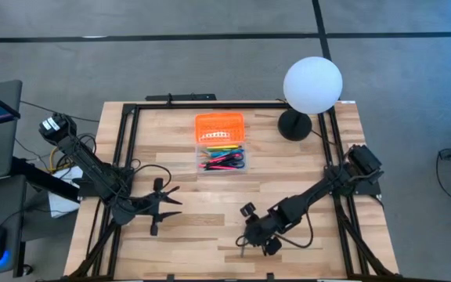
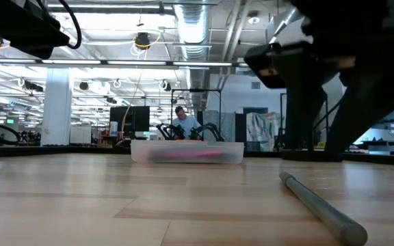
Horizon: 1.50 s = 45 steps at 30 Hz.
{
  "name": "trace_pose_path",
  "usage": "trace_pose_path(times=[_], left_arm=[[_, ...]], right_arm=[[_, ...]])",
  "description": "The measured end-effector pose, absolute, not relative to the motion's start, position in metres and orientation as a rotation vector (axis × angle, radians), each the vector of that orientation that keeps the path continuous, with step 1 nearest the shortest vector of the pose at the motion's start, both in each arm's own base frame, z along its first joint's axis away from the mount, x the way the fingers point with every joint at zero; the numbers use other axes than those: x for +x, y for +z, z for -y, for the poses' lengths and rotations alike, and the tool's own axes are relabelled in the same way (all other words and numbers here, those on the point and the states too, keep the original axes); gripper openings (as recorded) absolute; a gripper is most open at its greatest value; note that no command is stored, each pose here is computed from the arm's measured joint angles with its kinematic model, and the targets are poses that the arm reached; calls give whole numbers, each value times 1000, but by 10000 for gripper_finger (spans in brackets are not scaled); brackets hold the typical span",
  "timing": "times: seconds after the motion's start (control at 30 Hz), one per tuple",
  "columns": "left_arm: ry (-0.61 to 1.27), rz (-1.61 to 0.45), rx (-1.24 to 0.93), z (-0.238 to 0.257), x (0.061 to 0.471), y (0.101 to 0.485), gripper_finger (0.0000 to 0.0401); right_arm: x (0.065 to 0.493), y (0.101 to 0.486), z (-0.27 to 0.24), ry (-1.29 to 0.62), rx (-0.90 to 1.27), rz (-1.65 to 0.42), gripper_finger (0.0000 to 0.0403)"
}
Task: Pick & place school supplies into a supply box
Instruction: Put the gray pen into the supply box
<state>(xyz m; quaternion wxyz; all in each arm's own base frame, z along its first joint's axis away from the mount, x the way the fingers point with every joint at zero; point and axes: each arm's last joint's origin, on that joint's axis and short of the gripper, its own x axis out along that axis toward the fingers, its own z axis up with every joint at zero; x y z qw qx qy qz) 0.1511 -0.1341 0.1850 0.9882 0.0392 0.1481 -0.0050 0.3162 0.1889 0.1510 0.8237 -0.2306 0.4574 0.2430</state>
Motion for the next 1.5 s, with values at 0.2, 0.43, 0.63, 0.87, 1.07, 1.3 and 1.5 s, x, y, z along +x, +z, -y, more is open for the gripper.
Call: trace_pose_path(times=[0.2, 0.43, 0.63, 0.87, 1.07, 1.3, 1.5], left_arm=[[43, -285, 48, 133, 151, 185, 123], [76, -275, 26, 132, 151, 186, 123], [89, -275, 30, 131, 152, 185, 123], [117, -282, 35, 126, 155, 185, 123], [124, -299, 47, 124, 156, 183, 123], [104, -312, 49, 124, 156, 182, 123], [84, -330, 54, 125, 155, 180, 123]], right_arm=[[320, 138, -197, 555, -553, -940, 127], [322, 125, -196, 559, -606, -964, 127], [323, 126, -194, 554, -607, -964, 127], [325, 125, -189, 504, -538, -996, 127], [327, 124, -173, 383, -341, -1113, 127], [325, 122, -165, 289, -195, -1200, 127], [322, 121, -160, 180, -54, -1275, 116]])
